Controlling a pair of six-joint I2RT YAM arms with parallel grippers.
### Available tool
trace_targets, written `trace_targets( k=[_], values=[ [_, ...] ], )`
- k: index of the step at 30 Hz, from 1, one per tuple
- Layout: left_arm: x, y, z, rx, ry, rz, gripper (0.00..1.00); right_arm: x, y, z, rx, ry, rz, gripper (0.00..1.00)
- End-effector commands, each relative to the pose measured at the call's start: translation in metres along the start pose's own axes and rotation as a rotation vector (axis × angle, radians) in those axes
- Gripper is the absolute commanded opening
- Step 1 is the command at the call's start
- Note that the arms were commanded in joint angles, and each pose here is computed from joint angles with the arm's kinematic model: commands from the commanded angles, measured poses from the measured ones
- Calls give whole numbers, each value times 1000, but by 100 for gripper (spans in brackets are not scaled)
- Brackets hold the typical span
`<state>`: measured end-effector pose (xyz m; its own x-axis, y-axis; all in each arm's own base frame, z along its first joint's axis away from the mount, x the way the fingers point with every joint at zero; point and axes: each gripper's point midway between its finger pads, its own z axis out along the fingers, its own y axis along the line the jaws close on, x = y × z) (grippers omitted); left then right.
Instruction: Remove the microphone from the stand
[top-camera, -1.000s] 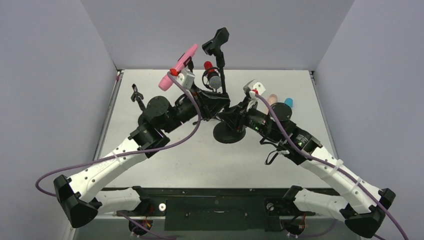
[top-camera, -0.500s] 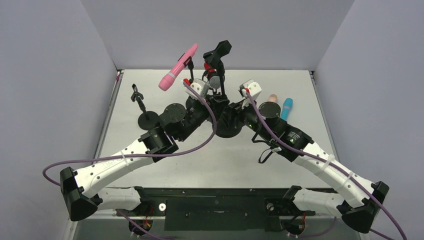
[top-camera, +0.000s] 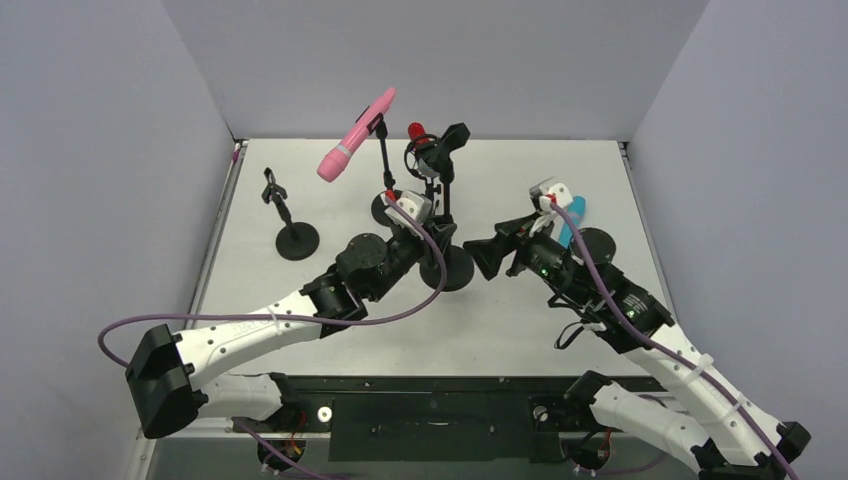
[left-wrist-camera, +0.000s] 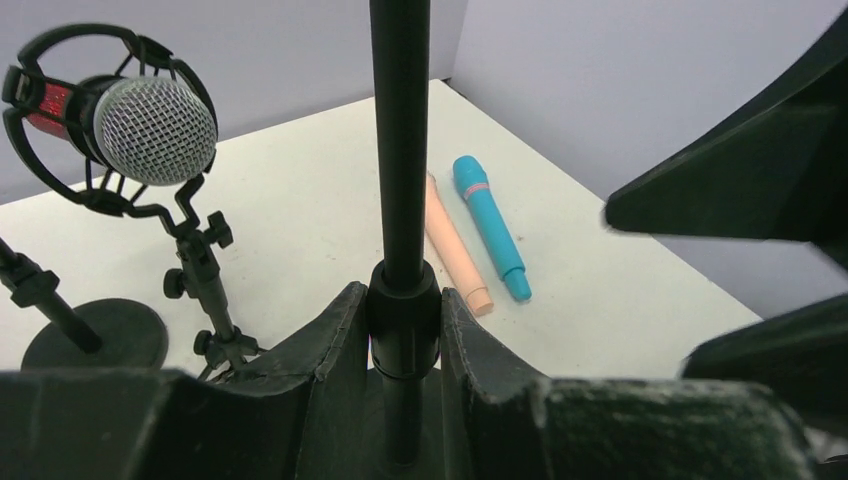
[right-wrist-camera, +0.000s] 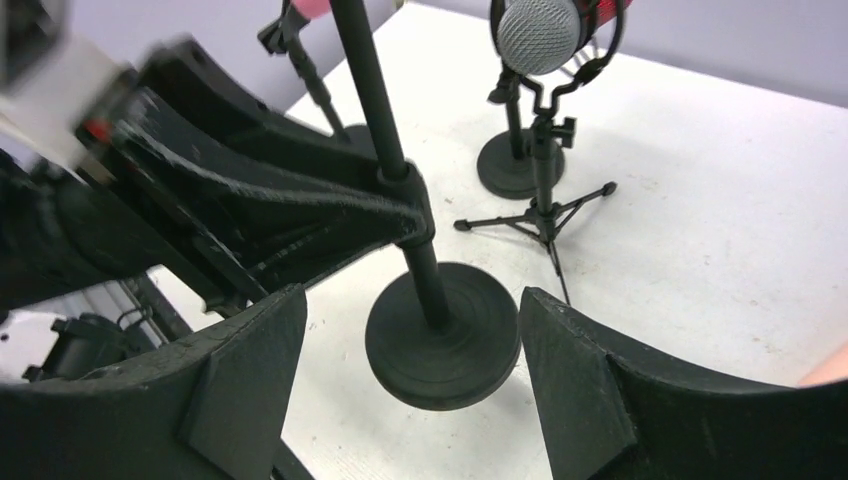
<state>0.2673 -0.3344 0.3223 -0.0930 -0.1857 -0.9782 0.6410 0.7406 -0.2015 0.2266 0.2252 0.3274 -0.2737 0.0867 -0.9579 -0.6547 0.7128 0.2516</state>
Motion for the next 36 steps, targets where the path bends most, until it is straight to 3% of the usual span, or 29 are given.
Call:
trace_targets(
  k=[1, 6, 12, 24, 36],
  values=[
    [-37, -10, 3, 22, -217, -33, 0, -18, -21, -21, 123, -77, 64, 73],
    [-3, -23, 2, 66, -237, -3, 0, -23, -61, -39, 357, -140, 130, 73],
    [44, -42, 1, 94, -235, 52, 0, -26, -79, -48, 448, -204, 207, 73],
    [109, -42, -7, 115, -195, 45, 0, -38, -81, -60, 466, -251, 215, 73],
    [133, -31, -19, 97, -145, 37, 0, -28, -75, -40, 424, -183, 206, 73]
  ],
)
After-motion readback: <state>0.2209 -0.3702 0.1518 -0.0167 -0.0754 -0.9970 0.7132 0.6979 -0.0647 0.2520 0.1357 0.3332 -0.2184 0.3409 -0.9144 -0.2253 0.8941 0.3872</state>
